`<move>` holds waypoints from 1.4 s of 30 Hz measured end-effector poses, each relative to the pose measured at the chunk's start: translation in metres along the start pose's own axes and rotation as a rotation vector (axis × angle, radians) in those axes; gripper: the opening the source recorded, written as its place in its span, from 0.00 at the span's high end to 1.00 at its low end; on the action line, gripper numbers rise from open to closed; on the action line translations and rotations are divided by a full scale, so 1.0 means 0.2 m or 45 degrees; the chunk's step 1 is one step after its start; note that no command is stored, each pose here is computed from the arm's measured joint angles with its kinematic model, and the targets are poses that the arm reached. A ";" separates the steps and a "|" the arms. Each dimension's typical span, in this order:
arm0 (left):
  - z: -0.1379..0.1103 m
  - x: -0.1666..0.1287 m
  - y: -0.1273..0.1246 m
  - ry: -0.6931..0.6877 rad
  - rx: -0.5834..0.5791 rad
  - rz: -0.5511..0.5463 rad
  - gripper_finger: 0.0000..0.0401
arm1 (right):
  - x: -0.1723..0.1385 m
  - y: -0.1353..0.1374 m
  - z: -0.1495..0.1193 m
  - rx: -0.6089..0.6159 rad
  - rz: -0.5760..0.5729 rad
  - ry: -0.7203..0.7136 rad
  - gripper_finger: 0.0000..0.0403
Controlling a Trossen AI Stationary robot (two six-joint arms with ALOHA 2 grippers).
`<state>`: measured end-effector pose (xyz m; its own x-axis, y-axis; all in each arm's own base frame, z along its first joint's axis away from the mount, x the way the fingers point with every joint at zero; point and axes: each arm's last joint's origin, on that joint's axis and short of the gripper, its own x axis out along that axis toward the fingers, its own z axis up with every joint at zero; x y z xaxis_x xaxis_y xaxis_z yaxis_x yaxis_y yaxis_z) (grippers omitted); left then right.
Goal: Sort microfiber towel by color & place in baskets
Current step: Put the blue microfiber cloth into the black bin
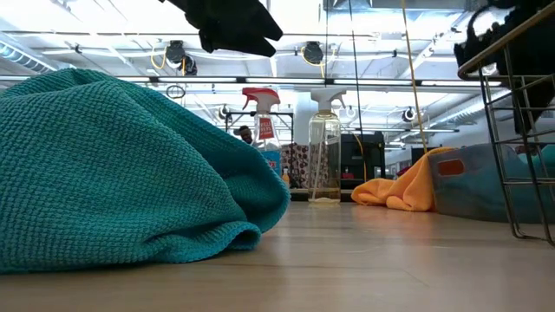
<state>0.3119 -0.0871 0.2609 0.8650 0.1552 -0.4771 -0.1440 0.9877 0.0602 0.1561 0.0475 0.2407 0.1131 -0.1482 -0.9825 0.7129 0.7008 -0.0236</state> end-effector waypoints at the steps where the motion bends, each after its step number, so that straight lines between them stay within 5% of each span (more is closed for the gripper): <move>1: 0.00 0.00 -0.01 0.003 0.005 -0.004 0.43 | -0.02 0.00 0.00 -0.002 -0.003 0.000 0.99; 16: -0.15 -0.04 -0.24 0.185 0.114 -0.217 0.43 | -0.09 0.03 -0.02 -0.131 -0.016 -0.177 0.70; 23: -0.21 0.00 -0.30 0.230 0.059 -0.187 0.43 | -0.10 0.07 -0.04 -0.179 0.018 -0.337 0.68; 33: -0.22 -0.05 -0.35 0.316 0.002 -0.431 0.43 | -0.13 0.14 -0.06 -0.233 0.095 -0.579 0.68; 42: -0.22 -0.16 -0.45 0.436 0.069 -0.503 0.43 | -0.15 0.19 -0.04 -0.271 0.160 -0.730 0.68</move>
<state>0.2770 -0.1814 0.2327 0.6404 -0.2349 -0.7313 0.1943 0.9707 -0.1416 0.1742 0.0841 0.2688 0.5829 -0.3651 -0.7259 0.5231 0.8523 -0.0086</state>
